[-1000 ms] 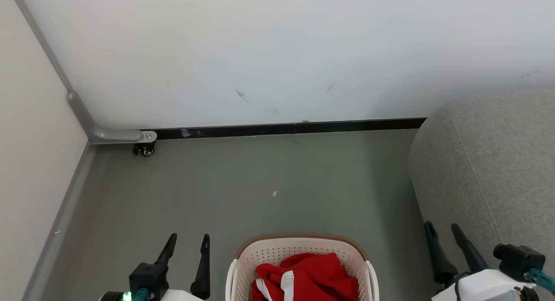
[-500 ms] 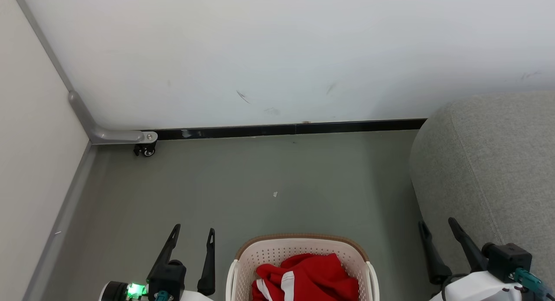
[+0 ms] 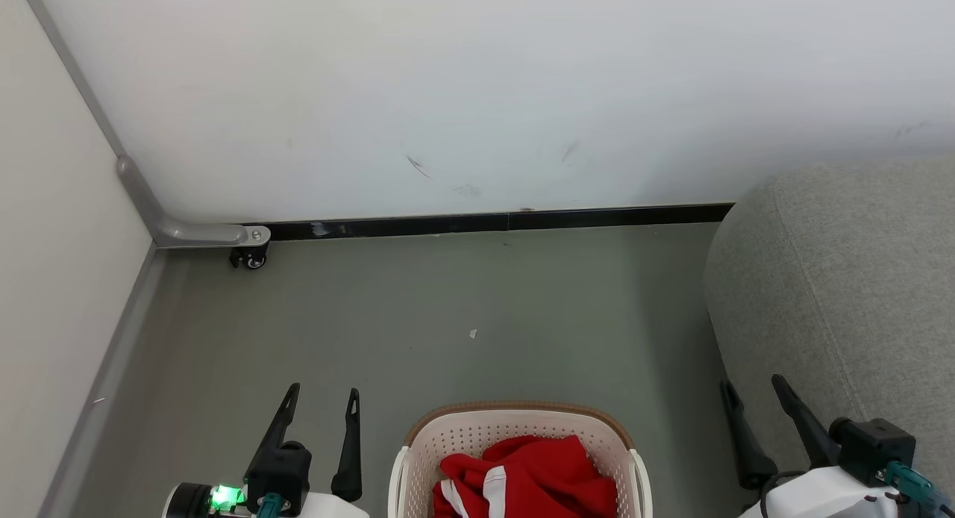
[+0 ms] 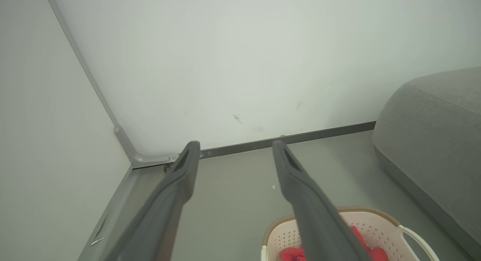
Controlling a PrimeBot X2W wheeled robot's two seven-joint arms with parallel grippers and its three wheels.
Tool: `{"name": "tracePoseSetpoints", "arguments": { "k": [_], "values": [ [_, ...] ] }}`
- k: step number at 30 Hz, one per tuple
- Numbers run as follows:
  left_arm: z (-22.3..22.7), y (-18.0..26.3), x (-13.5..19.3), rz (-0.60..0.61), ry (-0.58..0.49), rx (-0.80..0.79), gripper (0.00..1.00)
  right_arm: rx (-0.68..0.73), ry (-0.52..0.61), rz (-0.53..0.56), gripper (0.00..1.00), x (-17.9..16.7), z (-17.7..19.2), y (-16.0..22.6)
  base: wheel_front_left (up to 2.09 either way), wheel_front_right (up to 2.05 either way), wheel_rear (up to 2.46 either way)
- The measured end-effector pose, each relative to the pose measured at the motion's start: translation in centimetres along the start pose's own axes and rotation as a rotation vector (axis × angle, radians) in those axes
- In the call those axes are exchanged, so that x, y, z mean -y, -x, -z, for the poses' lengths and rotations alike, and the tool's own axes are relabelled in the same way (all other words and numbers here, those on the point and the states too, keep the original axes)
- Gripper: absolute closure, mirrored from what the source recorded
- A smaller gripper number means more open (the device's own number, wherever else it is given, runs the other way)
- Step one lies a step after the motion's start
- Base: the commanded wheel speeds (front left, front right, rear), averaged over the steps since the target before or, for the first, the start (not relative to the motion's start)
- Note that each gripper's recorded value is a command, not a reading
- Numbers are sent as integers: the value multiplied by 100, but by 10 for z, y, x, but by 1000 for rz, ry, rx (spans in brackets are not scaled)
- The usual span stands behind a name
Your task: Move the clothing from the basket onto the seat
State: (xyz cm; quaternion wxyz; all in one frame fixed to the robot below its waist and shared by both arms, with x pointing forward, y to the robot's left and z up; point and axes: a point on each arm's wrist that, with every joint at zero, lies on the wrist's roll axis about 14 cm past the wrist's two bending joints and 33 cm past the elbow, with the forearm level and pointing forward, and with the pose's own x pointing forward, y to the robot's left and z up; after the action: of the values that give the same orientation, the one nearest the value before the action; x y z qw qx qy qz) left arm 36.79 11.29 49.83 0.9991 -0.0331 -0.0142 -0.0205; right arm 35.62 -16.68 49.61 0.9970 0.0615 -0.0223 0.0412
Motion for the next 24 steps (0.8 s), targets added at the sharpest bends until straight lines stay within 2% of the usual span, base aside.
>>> {"name": "tracePoseSetpoints", "arguments": {
  "k": [24],
  "values": [
    [-1, -6, -3, -17, 3, 2, 0, -5, -1, 2, 0, 1, 2, -1, 0, 0, 0]
  ]
}}
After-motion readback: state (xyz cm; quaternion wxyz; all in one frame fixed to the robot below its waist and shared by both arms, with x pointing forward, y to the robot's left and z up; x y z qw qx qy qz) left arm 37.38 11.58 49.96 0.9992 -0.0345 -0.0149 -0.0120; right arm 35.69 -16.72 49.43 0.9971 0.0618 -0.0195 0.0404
